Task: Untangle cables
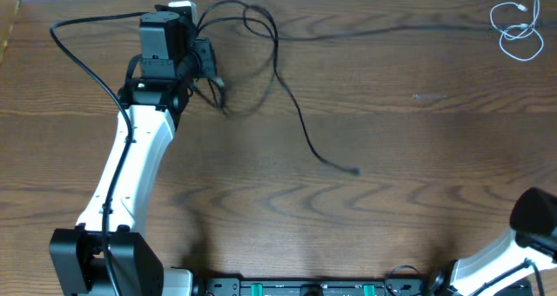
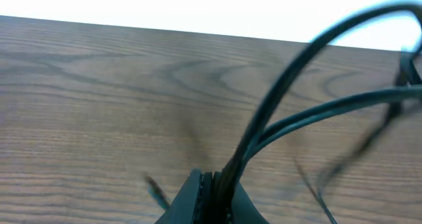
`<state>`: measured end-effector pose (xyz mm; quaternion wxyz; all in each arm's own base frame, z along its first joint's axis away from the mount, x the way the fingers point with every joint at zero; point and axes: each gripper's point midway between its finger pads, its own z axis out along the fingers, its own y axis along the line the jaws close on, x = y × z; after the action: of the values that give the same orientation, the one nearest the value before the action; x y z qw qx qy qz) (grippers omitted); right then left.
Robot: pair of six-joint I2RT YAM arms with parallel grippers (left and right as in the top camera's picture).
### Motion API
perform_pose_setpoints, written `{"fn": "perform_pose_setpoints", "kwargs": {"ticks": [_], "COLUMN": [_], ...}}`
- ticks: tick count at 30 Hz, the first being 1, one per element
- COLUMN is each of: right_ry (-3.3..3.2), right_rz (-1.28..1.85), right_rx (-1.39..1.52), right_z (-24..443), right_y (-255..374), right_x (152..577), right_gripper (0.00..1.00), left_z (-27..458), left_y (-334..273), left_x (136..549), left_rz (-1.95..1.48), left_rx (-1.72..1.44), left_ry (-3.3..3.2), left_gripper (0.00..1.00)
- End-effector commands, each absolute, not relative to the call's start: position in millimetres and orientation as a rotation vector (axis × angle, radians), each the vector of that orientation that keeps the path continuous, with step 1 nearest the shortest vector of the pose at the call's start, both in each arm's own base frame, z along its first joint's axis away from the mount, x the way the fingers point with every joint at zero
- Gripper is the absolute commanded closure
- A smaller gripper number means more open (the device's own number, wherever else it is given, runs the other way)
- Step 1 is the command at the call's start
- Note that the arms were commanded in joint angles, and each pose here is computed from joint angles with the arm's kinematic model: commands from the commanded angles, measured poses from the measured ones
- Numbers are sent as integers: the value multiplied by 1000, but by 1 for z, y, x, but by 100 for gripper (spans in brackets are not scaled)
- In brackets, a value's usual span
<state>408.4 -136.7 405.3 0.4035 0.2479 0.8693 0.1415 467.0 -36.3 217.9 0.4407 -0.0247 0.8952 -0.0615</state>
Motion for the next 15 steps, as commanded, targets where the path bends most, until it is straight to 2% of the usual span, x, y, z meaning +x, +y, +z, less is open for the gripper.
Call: {"fn": "perform_pose_setpoints", "kwargs": {"ticks": [1, 5, 9, 12, 15], "right_ry": [2322, 2430, 2510, 2553, 2605], "right_rz": [339, 553, 623, 643, 602], "right_rx": [660, 342, 16, -143, -240], "right_z": [354, 325, 305, 293, 278], "right_y": [-164, -119, -55, -11, 20], "right_x": [418, 437, 449, 454, 460], "right_gripper": [99, 99, 99, 96, 89], "left_z": [224, 224, 227, 240, 266], "left_y": [-11, -5, -48, -74, -96], "left_x": [470, 470, 466, 459, 445], "left_rz": [-12, 1, -220, -321, -383], "left_rx": [-105, -119, 20, 97, 148], "left_ry": [2200, 2198, 2201, 2175, 2121], "left_gripper": [93, 93, 93, 93, 93]}}
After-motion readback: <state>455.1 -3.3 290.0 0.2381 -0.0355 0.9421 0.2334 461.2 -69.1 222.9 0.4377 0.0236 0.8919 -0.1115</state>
